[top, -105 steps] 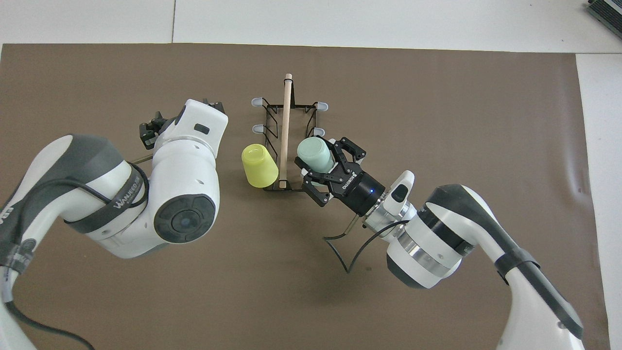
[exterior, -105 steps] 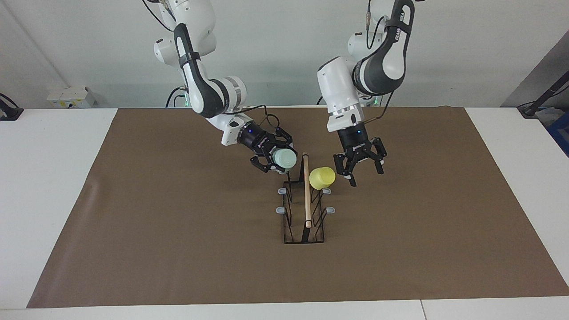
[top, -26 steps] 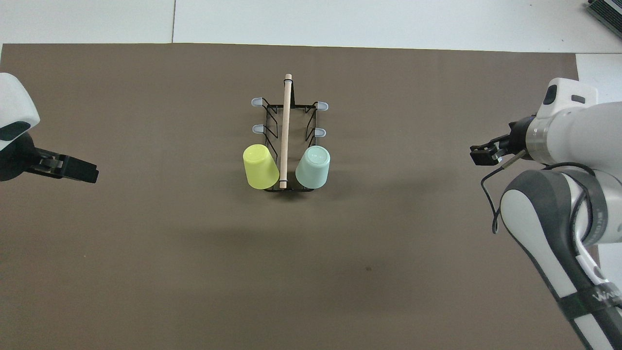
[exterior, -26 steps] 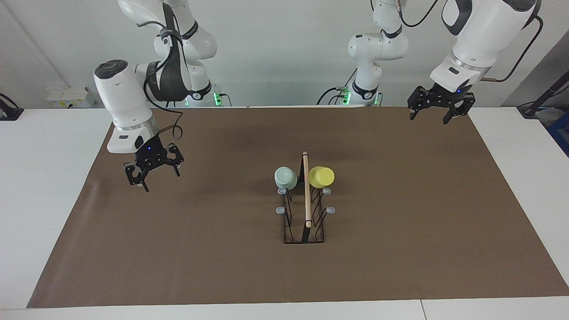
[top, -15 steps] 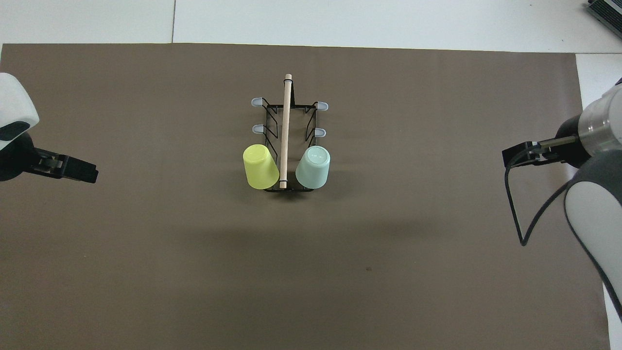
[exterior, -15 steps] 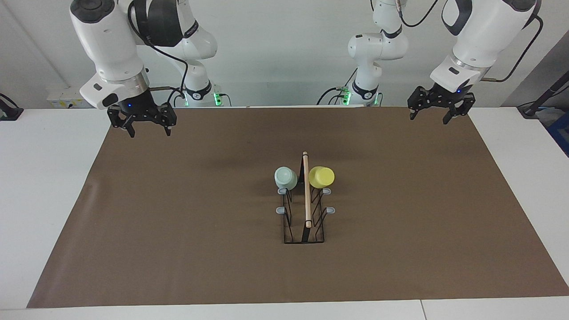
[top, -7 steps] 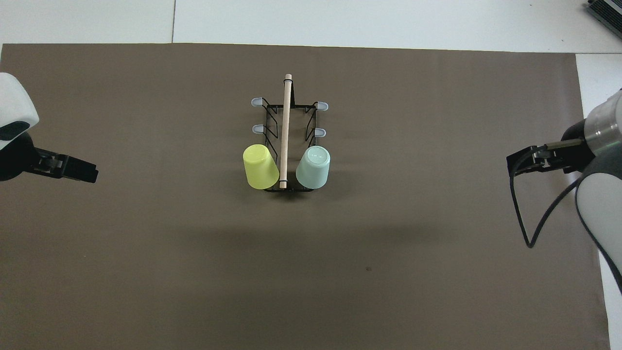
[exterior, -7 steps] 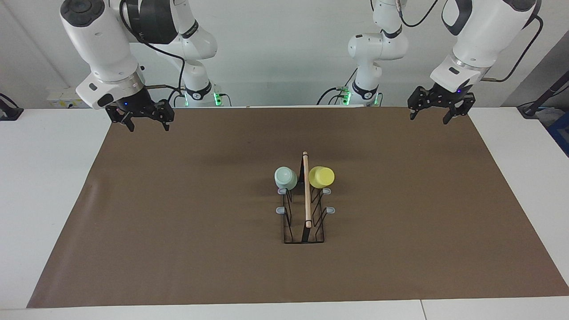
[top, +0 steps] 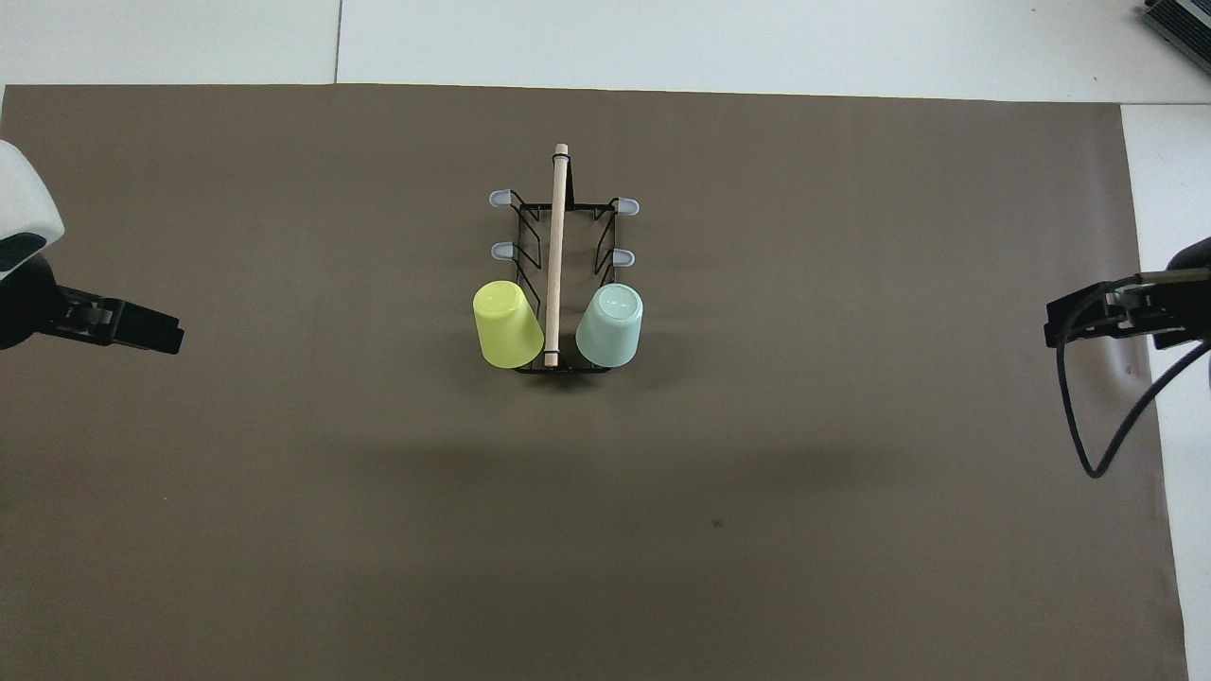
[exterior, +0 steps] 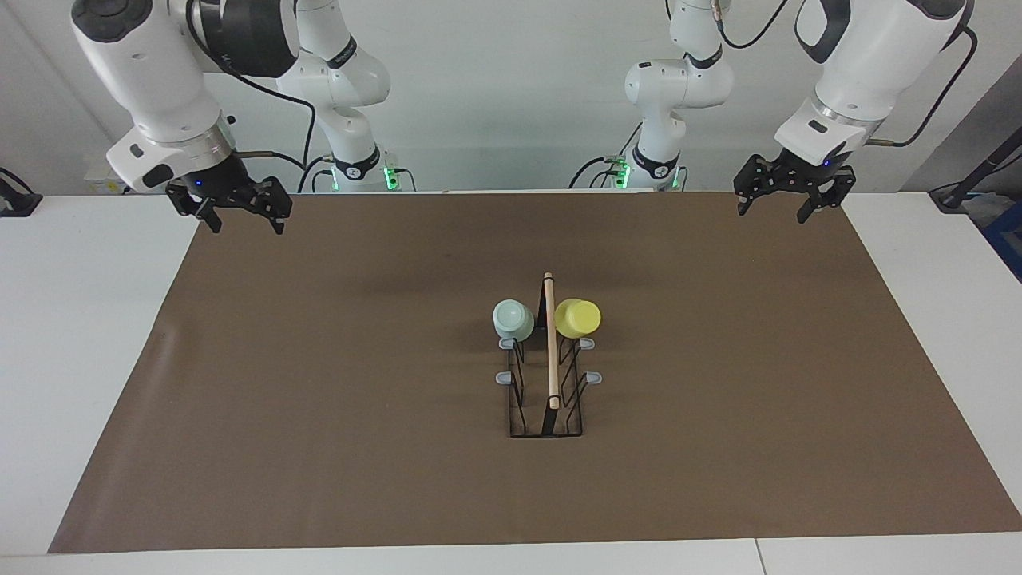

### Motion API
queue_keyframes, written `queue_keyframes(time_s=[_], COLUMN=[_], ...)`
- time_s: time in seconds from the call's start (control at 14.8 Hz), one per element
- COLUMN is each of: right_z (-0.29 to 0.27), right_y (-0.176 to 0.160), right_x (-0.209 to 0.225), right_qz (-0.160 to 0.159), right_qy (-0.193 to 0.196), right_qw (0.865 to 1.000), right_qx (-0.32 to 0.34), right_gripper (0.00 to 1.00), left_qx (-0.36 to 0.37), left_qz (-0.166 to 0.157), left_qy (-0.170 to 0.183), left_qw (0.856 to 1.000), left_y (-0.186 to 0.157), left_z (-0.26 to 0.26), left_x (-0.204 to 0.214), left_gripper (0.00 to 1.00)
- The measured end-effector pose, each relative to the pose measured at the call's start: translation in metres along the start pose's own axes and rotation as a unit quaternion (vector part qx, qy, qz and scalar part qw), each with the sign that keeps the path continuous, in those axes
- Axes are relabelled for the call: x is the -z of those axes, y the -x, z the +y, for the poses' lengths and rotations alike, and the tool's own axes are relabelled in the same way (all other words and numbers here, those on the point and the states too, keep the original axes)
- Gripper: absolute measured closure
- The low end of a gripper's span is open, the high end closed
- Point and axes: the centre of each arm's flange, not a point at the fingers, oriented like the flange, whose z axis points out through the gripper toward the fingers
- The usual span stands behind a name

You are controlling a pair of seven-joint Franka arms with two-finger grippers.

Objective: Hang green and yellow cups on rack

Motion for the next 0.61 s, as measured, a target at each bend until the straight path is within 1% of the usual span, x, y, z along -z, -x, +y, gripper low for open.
queue_keyframes(time_s=[0.2, 0.61], right_z=[-0.0024, -0.0095], right_y=[0.0096, 0.0117], right_x=[0.0041, 0.0077], right_qz=[0.003, 0.007], right_qy=[-0.002, -0.003], right_qw=[1.000, 1.000], right_qx=[0.004, 0.010], right_gripper=[0.00, 0.00], left_qx=[0.003, 0.006], left_qz=[0.003, 0.005], left_qy=[0.000, 0.000], left_qw=[1.000, 1.000], left_y=[0.0004, 0.0007], left_z=[-0.0035, -0.0064], left_x=[0.0025, 0.0050], left_gripper=[0.00, 0.00])
